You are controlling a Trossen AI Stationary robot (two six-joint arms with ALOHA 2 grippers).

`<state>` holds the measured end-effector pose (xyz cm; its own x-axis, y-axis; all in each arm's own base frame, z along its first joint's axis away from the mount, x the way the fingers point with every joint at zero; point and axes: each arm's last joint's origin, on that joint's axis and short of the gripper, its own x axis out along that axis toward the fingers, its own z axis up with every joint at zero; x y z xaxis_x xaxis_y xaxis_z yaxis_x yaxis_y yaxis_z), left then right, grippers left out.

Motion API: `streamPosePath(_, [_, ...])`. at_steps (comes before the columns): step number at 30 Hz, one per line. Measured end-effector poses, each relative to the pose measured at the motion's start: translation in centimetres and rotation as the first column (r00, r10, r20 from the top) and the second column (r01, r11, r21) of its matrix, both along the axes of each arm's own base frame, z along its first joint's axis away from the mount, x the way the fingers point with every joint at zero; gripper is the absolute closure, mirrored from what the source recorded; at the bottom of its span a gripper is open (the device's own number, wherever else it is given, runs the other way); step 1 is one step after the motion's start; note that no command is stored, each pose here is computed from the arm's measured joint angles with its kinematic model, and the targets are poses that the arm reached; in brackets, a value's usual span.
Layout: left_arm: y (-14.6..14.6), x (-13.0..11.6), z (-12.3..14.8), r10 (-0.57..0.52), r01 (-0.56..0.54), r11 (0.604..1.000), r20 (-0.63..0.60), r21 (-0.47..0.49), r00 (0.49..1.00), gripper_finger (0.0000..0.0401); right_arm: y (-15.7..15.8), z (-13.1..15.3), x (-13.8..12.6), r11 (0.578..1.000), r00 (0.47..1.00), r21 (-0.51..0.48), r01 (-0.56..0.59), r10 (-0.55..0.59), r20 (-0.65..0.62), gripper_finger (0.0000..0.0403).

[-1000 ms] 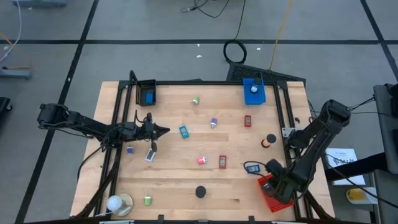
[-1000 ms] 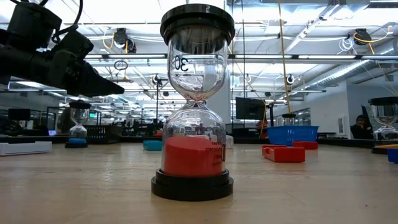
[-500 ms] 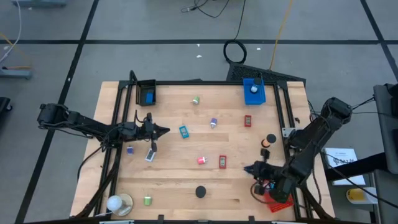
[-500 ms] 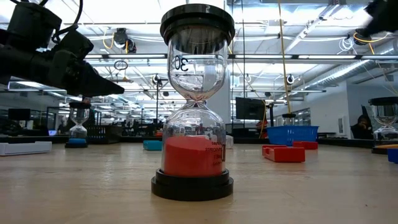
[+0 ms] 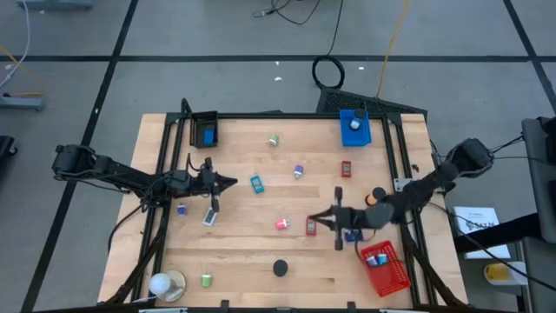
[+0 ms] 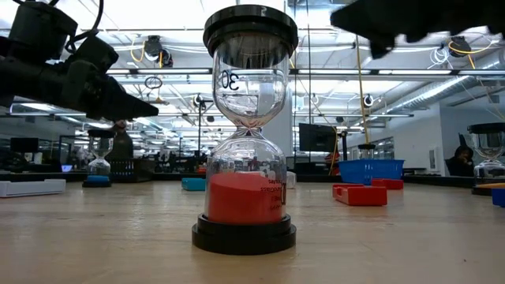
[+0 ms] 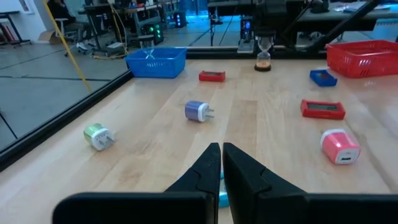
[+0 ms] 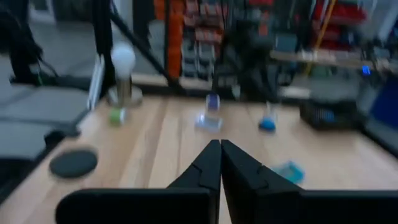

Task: Pick & Place Office items
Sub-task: Put the white digital timer into the black basket

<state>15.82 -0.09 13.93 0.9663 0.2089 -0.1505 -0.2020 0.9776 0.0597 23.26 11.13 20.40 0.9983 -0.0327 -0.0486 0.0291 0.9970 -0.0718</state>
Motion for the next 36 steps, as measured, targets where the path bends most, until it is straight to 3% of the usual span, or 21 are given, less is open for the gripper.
streamPosePath(6, [0.0, 0.0, 0.0, 0.005, -0.005, 0.999, 0.008, -0.034, 1.000, 0.0375, -3.4, 1.6, 1.7, 0.998, 0.988, -0.021, -0.055, 0.057, 0.143, 0.0402])
streamPosePath(15, [0.1, 0.4, 0.6, 0.027, -0.012, 0.976, 0.065, -0.219, 0.998, 0.0375, -6.2, 2.3, 2.4, 0.999, 0.979, -0.006, 0.035, -0.033, 0.203, 0.0402])
streamPosePath(24, [-0.8, 1.6, 1.9, -0.058, 0.066, 0.978, 0.049, -0.199, 0.997, 0.0375, -6.4, 2.4, 2.4, 0.999, 0.977, -0.015, 0.045, -0.041, 0.210, 0.0395])
streamPosePath(28, [-1.6, 1.8, 2.2, -0.143, 0.149, 0.974, 0.051, -0.169, 0.988, 0.0375, -6.4, 2.4, 2.4, 0.999, 0.977, -0.015, 0.045, -0.041, 0.210, 0.0394])
streamPosePath(36, [-1.9, 1.7, 2.0, -0.174, 0.177, 0.951, 0.037, -0.255, 0.984, 0.0375, -6.4, 2.2, 2.5, 0.999, 0.981, -0.020, 0.045, -0.040, 0.190, 0.0394])
